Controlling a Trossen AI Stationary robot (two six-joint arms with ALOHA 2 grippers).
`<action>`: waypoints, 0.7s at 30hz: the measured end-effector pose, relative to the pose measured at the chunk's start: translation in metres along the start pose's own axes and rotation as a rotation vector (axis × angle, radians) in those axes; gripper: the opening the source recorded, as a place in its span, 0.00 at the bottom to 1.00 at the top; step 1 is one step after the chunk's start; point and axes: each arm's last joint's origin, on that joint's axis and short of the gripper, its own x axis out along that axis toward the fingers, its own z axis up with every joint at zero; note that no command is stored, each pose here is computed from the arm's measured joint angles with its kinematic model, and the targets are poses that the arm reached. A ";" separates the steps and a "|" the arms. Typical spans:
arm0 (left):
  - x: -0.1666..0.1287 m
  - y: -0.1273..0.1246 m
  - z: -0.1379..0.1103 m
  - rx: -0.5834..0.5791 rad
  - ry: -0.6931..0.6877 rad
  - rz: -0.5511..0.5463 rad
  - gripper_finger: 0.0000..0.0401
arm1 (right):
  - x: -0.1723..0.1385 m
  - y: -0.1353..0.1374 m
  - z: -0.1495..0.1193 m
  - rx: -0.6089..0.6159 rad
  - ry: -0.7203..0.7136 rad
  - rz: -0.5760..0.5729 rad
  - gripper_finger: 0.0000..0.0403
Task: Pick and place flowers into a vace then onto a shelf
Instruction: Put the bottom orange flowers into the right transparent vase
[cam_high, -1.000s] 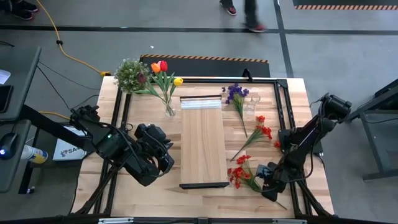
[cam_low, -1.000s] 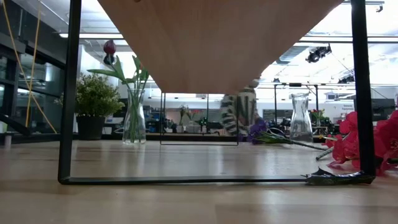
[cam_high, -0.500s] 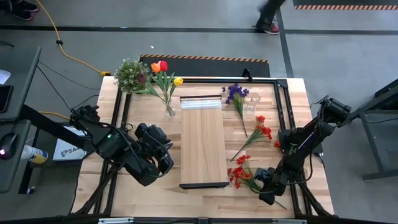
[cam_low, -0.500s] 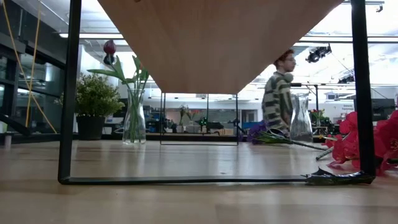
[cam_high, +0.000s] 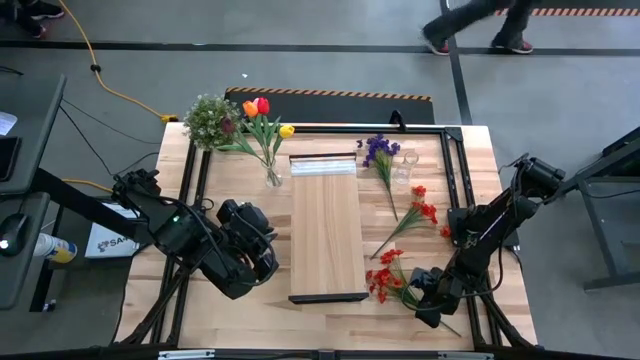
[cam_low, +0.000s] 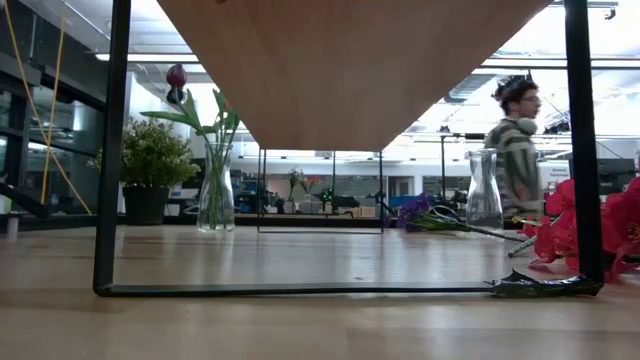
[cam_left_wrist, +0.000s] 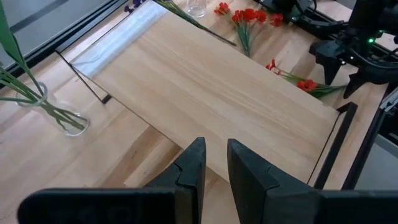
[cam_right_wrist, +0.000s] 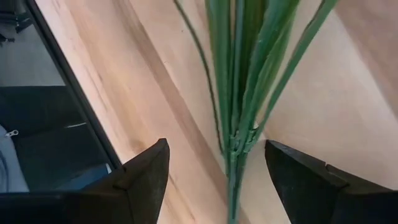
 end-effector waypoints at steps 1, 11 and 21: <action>0.000 0.000 0.000 0.001 0.000 0.000 0.25 | 0.000 0.000 0.000 0.000 -0.002 -0.003 0.62; 0.000 0.000 0.000 0.005 0.000 0.000 0.25 | 0.000 -0.003 0.001 -0.003 -0.029 -0.031 0.40; 0.000 0.000 0.000 0.015 0.005 -0.002 0.25 | 0.001 -0.005 0.002 -0.039 -0.059 -0.044 0.12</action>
